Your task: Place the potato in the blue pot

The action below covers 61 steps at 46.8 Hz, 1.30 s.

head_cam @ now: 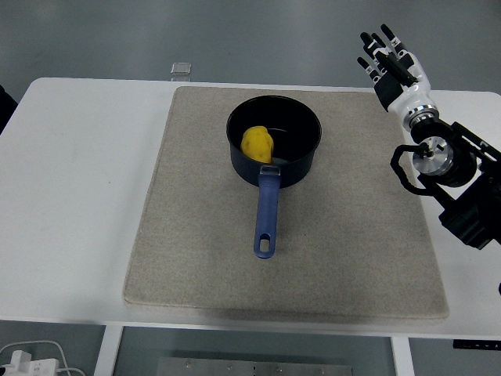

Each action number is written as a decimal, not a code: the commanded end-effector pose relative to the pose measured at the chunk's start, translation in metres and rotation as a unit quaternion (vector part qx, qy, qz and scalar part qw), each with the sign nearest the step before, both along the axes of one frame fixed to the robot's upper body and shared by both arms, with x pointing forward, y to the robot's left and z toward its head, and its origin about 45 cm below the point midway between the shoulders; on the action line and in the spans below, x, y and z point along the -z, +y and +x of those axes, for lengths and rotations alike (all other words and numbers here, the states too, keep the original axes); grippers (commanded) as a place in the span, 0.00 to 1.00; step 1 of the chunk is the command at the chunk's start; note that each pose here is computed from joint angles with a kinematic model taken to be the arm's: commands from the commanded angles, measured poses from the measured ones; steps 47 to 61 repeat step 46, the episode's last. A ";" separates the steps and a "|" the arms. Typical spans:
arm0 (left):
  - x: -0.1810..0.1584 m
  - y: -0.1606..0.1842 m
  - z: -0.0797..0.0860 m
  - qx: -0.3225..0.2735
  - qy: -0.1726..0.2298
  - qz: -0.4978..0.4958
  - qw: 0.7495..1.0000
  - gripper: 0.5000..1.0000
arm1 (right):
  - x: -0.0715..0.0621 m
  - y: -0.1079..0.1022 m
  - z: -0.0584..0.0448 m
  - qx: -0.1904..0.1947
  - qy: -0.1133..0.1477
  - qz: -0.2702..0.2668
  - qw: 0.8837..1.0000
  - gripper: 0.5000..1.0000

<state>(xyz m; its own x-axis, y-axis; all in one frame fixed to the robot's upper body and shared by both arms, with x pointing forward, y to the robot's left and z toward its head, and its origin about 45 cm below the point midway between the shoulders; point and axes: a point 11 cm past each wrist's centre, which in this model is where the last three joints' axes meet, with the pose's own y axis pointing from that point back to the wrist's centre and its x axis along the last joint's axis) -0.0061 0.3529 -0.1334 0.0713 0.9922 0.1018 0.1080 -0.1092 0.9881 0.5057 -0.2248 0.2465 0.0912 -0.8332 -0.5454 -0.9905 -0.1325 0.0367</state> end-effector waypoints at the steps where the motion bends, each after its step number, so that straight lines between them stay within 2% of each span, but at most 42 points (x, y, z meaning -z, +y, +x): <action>1: 0.000 0.000 0.000 0.000 0.000 0.000 1.000 0.99 | 0.000 0.000 0.000 0.000 -0.005 0.000 1.000 0.85; 12: 0.000 -0.001 0.001 0.001 -0.001 -0.001 1.000 0.99 | -0.002 -0.001 0.000 -0.005 -0.011 0.001 1.000 0.85; 32: 0.000 0.000 0.000 0.000 0.000 0.000 1.000 0.99 | 0.007 -0.014 -0.001 0.016 -0.007 -0.005 1.000 0.85; 42: 0.000 -0.001 0.000 0.001 0.000 -0.001 1.000 0.99 | 0.014 -0.028 -0.002 0.029 0.000 -0.013 0.999 0.85; 61: 0.000 -0.001 0.000 0.001 0.001 -0.001 1.000 0.99 | 0.014 -0.030 -0.003 0.028 -0.003 -0.012 1.000 0.85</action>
